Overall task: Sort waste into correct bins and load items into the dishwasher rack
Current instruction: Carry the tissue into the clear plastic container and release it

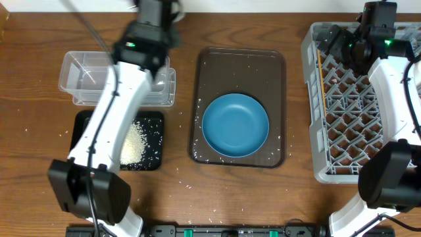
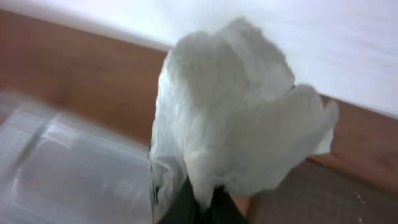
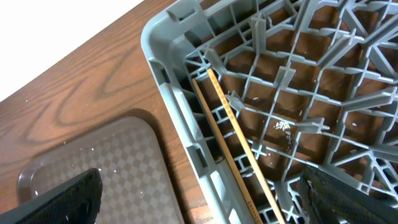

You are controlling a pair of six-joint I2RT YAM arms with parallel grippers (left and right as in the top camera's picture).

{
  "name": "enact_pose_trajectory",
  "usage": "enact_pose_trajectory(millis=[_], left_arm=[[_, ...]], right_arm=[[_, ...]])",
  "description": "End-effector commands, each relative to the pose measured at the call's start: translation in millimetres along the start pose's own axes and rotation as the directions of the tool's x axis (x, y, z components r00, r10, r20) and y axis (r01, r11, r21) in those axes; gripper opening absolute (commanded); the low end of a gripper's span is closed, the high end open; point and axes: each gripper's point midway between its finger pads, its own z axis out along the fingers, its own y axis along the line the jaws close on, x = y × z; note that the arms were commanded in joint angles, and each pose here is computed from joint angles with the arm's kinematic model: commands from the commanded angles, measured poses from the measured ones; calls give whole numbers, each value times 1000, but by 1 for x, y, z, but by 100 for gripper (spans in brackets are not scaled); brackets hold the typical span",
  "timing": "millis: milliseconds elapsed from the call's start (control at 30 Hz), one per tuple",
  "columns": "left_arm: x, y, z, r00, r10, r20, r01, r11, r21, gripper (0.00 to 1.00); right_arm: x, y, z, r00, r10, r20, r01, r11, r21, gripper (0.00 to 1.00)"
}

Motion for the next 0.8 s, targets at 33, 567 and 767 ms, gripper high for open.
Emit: enact_pose_trajectory(millis=[33,567,767], left_arm=[[10,71,16,862,-507,16,499,841,-212,6],[20,112,25,772,-634,44,614,726,-308,59],[14,111,18,796,-604,42,588,754,-292,52]], right_arm=[[-2,-4,0,1000,18,3,-18,1000,8,99],[-2,-4,0,1000,18,3,-18,1000,8,99],[-2,-4,0,1000,18,3,-18,1000,8,99]])
